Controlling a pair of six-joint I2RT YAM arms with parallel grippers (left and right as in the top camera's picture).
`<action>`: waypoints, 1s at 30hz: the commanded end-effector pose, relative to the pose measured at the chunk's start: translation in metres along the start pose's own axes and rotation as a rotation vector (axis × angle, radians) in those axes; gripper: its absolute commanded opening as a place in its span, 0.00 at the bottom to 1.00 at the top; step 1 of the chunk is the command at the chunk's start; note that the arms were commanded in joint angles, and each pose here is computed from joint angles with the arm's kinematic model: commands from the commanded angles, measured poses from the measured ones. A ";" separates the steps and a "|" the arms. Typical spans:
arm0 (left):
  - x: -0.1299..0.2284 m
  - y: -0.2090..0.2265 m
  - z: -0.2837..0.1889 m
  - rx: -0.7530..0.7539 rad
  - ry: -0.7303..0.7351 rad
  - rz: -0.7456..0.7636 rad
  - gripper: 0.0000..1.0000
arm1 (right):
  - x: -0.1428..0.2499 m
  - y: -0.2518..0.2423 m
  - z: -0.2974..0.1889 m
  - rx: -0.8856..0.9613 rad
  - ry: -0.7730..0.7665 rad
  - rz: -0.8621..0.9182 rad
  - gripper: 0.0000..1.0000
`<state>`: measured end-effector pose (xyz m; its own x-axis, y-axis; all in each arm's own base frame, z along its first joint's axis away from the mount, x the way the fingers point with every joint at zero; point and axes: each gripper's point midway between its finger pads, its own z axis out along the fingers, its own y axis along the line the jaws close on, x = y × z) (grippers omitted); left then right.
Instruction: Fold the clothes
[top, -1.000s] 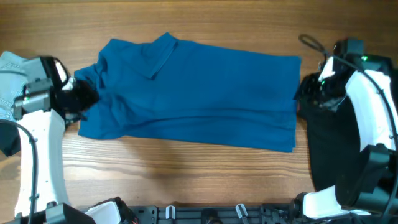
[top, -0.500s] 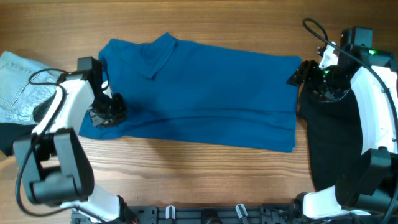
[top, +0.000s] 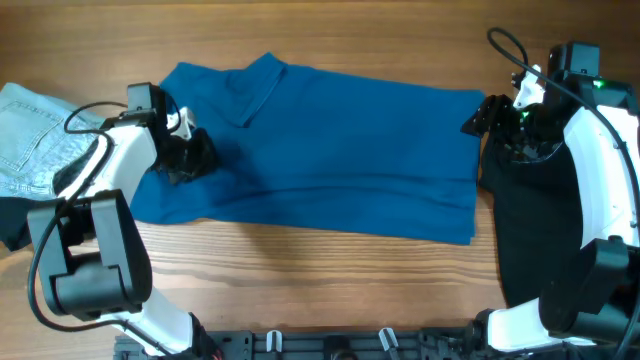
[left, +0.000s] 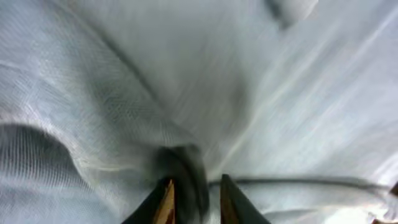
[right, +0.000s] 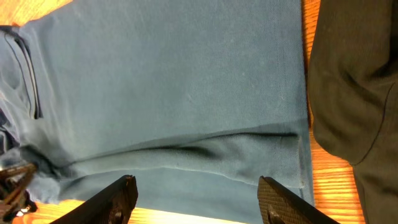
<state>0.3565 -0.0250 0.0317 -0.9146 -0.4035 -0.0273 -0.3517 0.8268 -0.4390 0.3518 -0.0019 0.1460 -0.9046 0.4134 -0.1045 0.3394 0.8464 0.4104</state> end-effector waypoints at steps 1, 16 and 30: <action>-0.020 -0.015 0.001 0.067 -0.070 0.022 0.29 | -0.006 0.003 -0.009 -0.001 -0.036 -0.029 0.67; 0.035 0.029 -0.015 -0.173 0.109 0.029 0.50 | -0.005 0.002 -0.009 -0.001 -0.034 -0.025 0.71; -0.019 -0.033 -0.006 0.176 -0.104 -0.017 0.07 | -0.007 0.003 -0.009 -0.002 -0.040 -0.028 0.71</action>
<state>0.3600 -0.0380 0.0310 -0.9134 -0.4032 -0.0552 -0.3167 0.7895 -0.5257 0.3525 -0.0021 0.1462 -0.9042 0.4133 -0.1075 0.3383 0.8467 0.4106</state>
